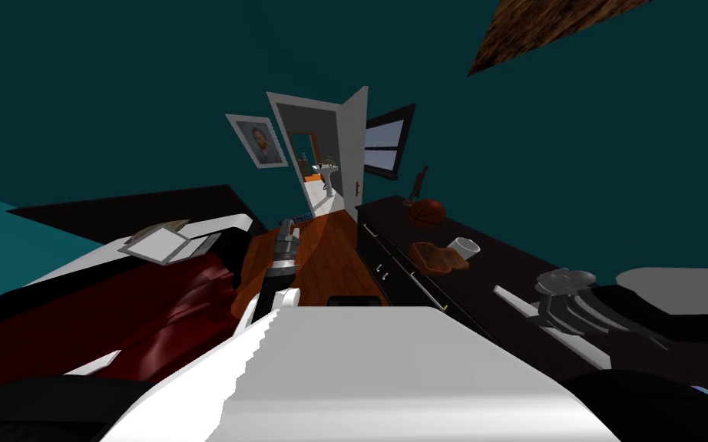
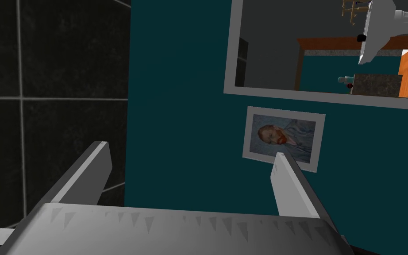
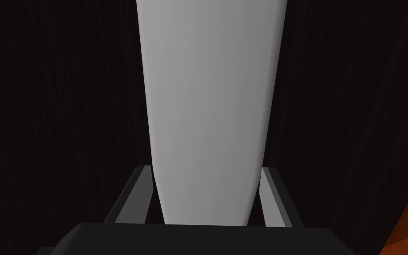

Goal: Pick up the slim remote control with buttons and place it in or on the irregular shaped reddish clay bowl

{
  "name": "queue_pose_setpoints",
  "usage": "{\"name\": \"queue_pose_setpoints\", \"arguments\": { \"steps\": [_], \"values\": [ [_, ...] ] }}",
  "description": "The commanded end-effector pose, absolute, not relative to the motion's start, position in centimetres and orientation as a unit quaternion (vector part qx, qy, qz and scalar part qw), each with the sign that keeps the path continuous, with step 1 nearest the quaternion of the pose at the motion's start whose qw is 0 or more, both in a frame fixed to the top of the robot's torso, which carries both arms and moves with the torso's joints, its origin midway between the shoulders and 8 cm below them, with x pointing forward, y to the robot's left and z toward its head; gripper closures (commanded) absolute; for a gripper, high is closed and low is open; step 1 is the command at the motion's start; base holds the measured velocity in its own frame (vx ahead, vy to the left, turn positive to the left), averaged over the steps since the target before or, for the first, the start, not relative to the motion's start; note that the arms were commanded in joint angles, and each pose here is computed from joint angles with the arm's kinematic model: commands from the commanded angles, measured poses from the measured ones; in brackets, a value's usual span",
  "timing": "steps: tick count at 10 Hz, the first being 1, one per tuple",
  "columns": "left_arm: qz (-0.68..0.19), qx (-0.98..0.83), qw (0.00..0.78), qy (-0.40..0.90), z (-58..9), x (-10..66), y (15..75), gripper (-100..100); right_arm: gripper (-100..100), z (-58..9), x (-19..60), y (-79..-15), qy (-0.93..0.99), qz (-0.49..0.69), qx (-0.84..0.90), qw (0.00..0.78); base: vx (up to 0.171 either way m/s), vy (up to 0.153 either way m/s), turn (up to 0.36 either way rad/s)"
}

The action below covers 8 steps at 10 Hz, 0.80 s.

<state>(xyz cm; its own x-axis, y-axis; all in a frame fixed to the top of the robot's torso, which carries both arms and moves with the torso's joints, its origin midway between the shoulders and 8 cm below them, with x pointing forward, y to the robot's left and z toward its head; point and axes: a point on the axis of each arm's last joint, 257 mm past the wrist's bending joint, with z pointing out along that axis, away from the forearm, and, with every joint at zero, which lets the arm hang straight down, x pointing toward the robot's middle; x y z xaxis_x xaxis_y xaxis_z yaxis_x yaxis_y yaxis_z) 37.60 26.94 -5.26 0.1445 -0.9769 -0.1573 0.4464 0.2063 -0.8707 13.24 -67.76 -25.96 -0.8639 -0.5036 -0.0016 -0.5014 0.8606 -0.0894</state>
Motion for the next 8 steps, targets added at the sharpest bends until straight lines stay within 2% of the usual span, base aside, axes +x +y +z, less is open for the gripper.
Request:
{"name": "queue_pose_setpoints", "arguments": {
  "steps": [1, 5, 8],
  "values": [
    [-0.528, -0.344, 0.674, 0.386, -5.3, 37.6, 26.9, 0, 100, -25.7, 14.0, -67.7, 0.964, -0.045, -0.262, 0.012, -0.026, 0.05, 0.01],
    [-0.528, -0.344, 0.674, 0.386, -5.3, 37.6, 26.9, 0, 100, -21.1, 20.4, -66.8, 0.959, -0.047, -0.276, 0.038, -0.025, 0.076, -0.05],
    [-0.528, -0.344, 0.674, 0.386, -5.3, 37.6, 26.9, 0, 100, -19.4, 22.5, -65.6, 0.959, -0.038, -0.277, 0.05, -0.019, 0.039, -0.039]
  ]
}}
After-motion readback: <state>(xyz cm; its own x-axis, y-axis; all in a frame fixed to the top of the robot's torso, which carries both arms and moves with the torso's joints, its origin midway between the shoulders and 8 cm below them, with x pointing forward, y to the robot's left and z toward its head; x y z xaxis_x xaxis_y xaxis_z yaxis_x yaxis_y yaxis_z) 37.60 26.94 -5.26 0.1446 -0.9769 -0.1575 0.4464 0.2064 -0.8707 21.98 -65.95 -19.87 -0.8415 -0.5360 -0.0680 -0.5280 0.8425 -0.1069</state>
